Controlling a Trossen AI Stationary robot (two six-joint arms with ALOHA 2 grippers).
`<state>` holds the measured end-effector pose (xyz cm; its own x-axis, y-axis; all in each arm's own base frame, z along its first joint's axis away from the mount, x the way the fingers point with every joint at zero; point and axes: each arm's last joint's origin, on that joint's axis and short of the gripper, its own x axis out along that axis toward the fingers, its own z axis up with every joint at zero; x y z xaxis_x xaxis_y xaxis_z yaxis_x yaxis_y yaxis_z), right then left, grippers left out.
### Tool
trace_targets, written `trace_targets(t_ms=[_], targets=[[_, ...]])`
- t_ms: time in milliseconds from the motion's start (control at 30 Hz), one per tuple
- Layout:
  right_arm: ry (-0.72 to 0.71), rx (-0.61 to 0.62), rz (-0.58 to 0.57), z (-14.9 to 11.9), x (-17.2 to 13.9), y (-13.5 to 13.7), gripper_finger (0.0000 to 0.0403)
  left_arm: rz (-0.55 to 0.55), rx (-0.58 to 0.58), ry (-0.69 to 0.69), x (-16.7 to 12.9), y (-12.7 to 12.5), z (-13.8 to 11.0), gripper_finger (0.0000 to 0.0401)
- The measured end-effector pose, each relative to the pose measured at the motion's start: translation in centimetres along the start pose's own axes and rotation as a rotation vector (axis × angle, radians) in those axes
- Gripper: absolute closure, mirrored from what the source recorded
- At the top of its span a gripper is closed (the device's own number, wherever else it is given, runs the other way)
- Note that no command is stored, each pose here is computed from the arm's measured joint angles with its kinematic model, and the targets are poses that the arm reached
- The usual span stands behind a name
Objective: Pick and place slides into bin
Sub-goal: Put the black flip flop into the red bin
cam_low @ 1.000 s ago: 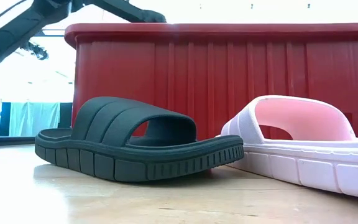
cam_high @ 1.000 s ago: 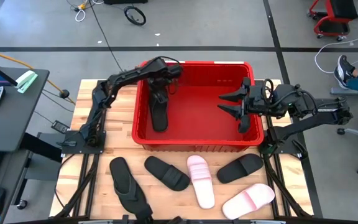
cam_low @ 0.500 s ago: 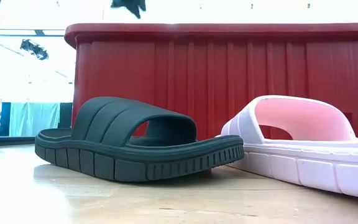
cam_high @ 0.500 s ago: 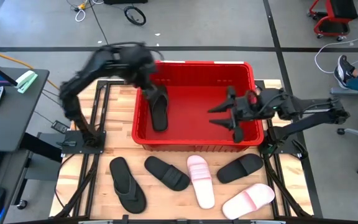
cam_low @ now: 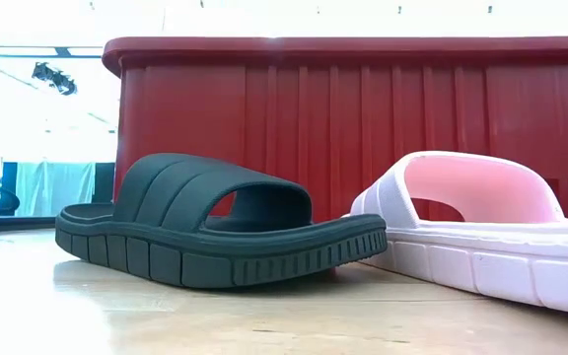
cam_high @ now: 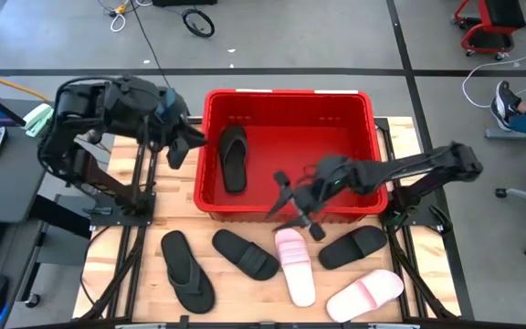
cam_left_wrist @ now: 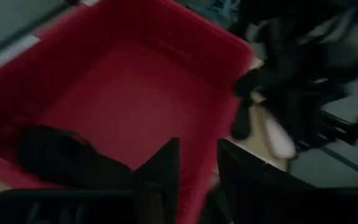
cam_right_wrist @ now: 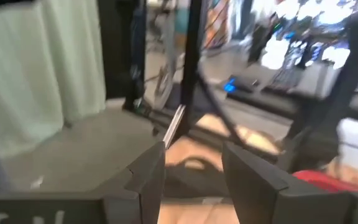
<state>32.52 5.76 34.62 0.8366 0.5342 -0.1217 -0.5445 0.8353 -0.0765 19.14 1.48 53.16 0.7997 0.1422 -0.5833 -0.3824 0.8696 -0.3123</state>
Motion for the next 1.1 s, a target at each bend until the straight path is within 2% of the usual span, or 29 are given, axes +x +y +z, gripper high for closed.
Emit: trace_targets(t_ms=[200, 367, 467, 533, 600, 800, 933, 1100], targets=[[0.069, 0.054, 0.012, -2.2, 2.4, 0.5, 0.0238, -0.174, 0.047, 0.152, 0.1, -2.9, -1.9, 0.0301], [0.059, 0.143, -0.061, -1.4, 1.9, 0.9, 0.0238, -0.331, 0.113, 0.370, 0.7, -7.1, -4.8, 0.0307], [0.027, 0.199, -0.115, -0.4, 0.9, 1.0, 0.0238, -0.373, 0.135, 0.494, 0.9, -9.8, -7.1, 0.0308], [0.001, 0.246, -0.165, 0.3, 0.3, 1.0, 0.0238, -0.363, 0.192, 0.554, 1.6, -11.6, -9.0, 0.0310], [-0.027, 0.293, -0.217, 1.0, -0.4, 1.0, 0.0238, -0.304, 0.239, 0.591, 2.5, -13.1, -11.2, 0.0314], [-0.116, 0.415, -0.310, 2.7, -2.3, 1.3, 0.0238, -0.053, 0.199, 0.761, 6.0, -15.1, -19.1, 0.0331], [-0.153, 0.448, -0.310, 3.5, -3.2, 1.5, 0.0238, -0.053, 0.225, 0.803, 7.5, -16.2, -24.5, 0.0333], [-0.186, 0.508, -0.283, 4.2, -3.8, 2.3, 0.0238, -0.153, 0.197, 0.814, 9.9, -16.8, -30.1, 0.0306]])
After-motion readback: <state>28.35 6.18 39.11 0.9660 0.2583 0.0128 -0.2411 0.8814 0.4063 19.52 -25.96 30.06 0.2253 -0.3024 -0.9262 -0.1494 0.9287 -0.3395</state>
